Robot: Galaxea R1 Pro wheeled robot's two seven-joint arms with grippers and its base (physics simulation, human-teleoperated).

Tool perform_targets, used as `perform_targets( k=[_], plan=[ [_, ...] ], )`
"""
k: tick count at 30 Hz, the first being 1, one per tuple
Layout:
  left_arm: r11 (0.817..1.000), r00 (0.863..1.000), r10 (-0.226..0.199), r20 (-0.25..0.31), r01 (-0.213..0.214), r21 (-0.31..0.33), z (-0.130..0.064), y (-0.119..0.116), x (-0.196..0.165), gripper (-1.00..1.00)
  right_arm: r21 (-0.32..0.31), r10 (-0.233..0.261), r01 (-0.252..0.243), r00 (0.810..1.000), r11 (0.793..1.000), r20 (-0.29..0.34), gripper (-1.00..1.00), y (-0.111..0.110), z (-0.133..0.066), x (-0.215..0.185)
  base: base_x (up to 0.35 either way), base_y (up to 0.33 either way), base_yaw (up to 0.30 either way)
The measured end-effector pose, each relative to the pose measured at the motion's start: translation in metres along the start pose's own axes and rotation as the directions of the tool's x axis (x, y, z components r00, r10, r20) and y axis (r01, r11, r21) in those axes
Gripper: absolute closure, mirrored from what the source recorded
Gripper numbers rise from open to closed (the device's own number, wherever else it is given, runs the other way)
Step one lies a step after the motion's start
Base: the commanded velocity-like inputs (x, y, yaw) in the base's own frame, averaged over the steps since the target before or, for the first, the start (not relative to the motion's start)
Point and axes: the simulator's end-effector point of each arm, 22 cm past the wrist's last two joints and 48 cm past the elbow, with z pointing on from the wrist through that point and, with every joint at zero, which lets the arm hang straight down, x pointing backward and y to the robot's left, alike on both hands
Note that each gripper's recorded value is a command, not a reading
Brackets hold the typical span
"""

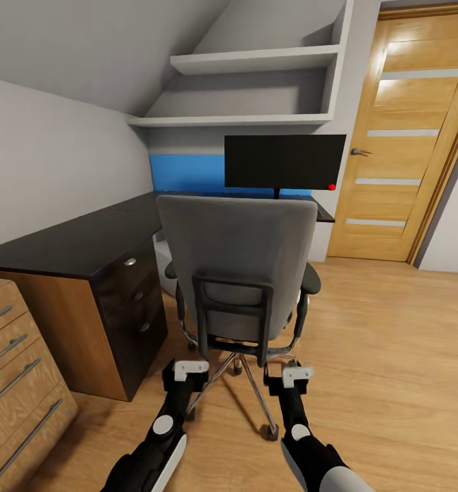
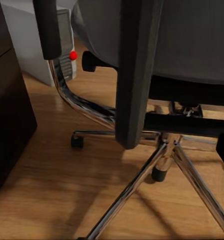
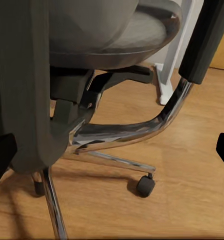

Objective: In the bedroom, organize the workspace by keeping the computer under the desk, ensuring the monitor is on the desk, placing the keyboard on the desk next to the monitor, placing the mouse on the desk next to the keyboard, moving the folder from the swivel chair onto the desk next to the mouse, stacking the notebook on top of the folder with the pen on top of the notebook, and positioning the swivel chair next to the desk.

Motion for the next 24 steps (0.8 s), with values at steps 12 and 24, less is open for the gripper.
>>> perform_targets(
  k=[12, 24],
  plan=[
    [0.998, 1.000, 0.030, 0.001, -0.030, 0.047, -0.004, -0.021, 0.002, -1.00, -0.002, -0.003, 0.003, 1.000, 1.000, -0.003, -1.00, 0.001, -0.001, 0.002, 0.028, 0.000, 0.000],
    [0.998, 0.999, 0.034, 0.001, -0.034, 0.053, -0.005, -0.024, 0.003, -1.00, -0.002, -0.002, 0.002, 1.000, 1.000, -0.003, -1.00, 0.001, -0.001, 0.002, 0.043, 0.000, 0.000]
  ],
)
